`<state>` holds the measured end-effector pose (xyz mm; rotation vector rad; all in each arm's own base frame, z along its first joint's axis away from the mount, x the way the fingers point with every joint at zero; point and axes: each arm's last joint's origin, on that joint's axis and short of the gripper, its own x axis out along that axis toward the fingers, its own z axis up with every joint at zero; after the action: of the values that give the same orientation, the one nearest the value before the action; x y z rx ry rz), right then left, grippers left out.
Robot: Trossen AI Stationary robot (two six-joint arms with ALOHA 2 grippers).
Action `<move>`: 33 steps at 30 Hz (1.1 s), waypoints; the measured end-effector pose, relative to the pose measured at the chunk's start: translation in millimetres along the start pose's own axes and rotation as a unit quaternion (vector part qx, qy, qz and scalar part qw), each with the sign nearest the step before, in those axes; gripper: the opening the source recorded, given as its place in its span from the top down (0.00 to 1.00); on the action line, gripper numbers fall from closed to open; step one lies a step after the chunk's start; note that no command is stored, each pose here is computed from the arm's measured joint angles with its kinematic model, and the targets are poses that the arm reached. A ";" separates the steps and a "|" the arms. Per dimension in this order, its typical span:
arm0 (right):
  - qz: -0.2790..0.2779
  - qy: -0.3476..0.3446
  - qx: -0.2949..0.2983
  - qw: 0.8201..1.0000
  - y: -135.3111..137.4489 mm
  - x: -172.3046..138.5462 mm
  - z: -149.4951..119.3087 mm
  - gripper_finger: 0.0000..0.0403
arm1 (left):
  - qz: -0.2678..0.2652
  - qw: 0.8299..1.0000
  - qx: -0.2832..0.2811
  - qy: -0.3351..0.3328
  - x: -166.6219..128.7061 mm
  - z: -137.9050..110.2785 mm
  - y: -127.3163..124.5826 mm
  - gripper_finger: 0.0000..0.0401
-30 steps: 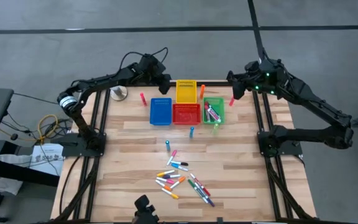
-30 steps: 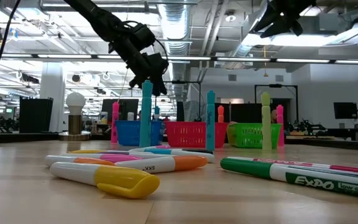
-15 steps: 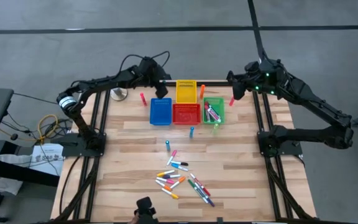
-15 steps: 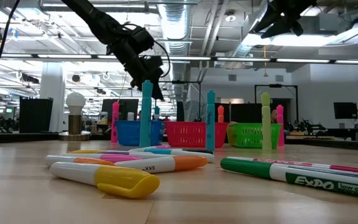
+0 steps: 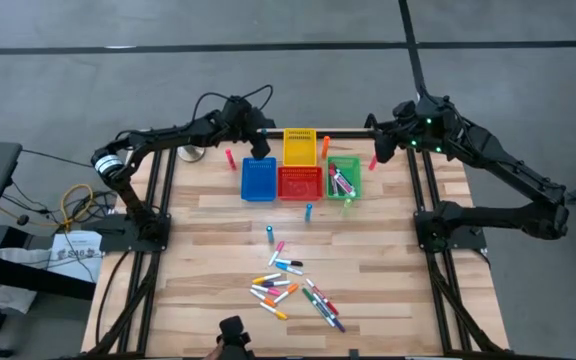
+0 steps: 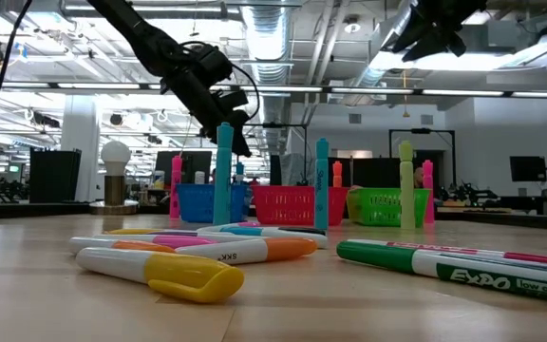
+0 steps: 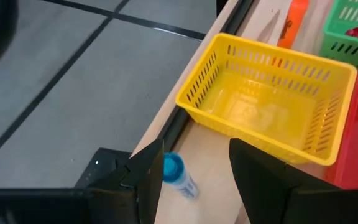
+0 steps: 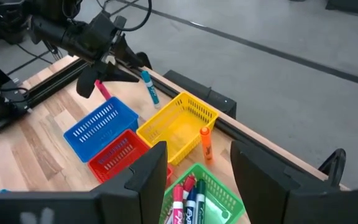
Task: Pick & Place Markers
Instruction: Put the large light blue marker pen into the green bin
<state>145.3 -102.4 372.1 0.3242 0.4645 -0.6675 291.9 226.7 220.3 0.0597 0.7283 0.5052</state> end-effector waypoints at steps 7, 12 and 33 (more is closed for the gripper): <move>-0.001 0.003 -0.002 1.000 -0.1 0.0 -0.6 0.59 | 0.019 1.000 -0.002 -0.003 2.2 -5.3 -0.2 0.55; -0.001 0.003 -0.002 1.000 -0.1 0.0 -0.6 0.58 | 0.026 1.000 -0.003 -0.007 2.4 -5.0 0.4 0.55; -0.001 0.003 -0.002 1.000 -0.2 0.0 -0.5 0.59 | 0.035 0.999 -0.013 -0.025 1.9 -4.0 9.4 0.55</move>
<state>145.0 -102.3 371.6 0.3230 0.4712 -0.6672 286.4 235.4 218.2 0.0732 0.6728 0.5778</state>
